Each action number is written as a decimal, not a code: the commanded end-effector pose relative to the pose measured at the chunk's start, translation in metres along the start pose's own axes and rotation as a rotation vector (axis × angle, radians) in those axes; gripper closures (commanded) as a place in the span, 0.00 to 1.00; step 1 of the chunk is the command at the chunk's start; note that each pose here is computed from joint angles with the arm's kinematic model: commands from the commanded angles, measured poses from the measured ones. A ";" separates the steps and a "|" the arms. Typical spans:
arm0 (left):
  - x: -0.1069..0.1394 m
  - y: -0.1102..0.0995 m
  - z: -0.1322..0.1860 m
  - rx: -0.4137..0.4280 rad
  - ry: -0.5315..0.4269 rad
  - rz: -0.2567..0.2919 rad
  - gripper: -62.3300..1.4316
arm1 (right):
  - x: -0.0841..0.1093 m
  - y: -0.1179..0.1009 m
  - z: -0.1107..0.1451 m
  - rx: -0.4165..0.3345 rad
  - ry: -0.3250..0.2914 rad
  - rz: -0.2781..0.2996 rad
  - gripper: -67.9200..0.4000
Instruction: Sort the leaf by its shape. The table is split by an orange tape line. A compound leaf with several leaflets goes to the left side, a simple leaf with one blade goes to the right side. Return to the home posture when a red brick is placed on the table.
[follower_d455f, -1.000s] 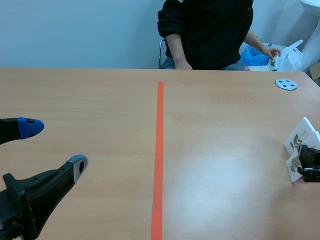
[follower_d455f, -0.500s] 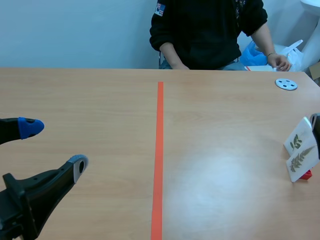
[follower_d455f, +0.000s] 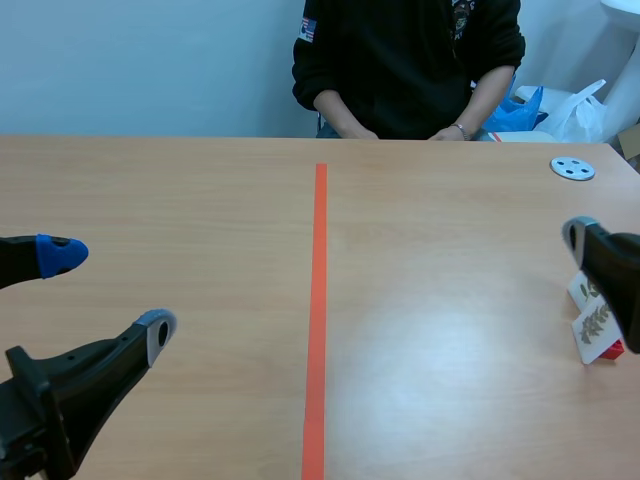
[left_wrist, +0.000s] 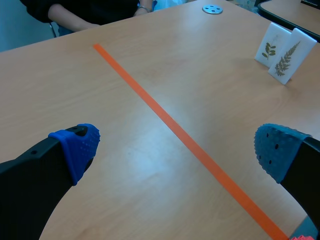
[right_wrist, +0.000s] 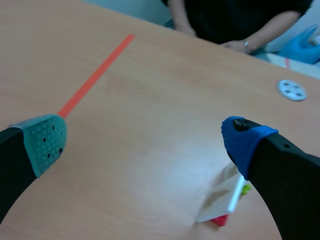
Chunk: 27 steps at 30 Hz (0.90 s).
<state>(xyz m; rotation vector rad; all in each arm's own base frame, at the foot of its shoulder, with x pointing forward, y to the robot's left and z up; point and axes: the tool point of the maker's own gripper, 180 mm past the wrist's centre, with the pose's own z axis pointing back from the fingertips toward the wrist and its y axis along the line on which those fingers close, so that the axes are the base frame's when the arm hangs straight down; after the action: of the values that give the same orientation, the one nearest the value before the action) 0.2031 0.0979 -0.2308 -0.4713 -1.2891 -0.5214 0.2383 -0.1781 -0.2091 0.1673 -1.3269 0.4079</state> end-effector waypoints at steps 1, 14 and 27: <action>0.009 -0.003 -0.001 -0.008 -0.031 0.003 0.00 | 0.003 0.011 -0.006 0.043 -0.019 -0.012 0.05; 0.009 -0.003 -0.002 0.007 -0.042 0.020 0.00 | 0.001 0.085 -0.034 0.224 -0.030 -0.080 0.05; 0.008 -0.003 -0.002 0.011 -0.039 0.023 0.00 | -0.012 0.085 -0.035 0.213 0.037 -0.079 0.05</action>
<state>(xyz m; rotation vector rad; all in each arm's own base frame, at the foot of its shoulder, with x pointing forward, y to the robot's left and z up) 0.2036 0.0978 -0.2303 -0.4729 -1.2997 -0.4877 0.2316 -0.0838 -0.2432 0.4006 -1.2154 0.4805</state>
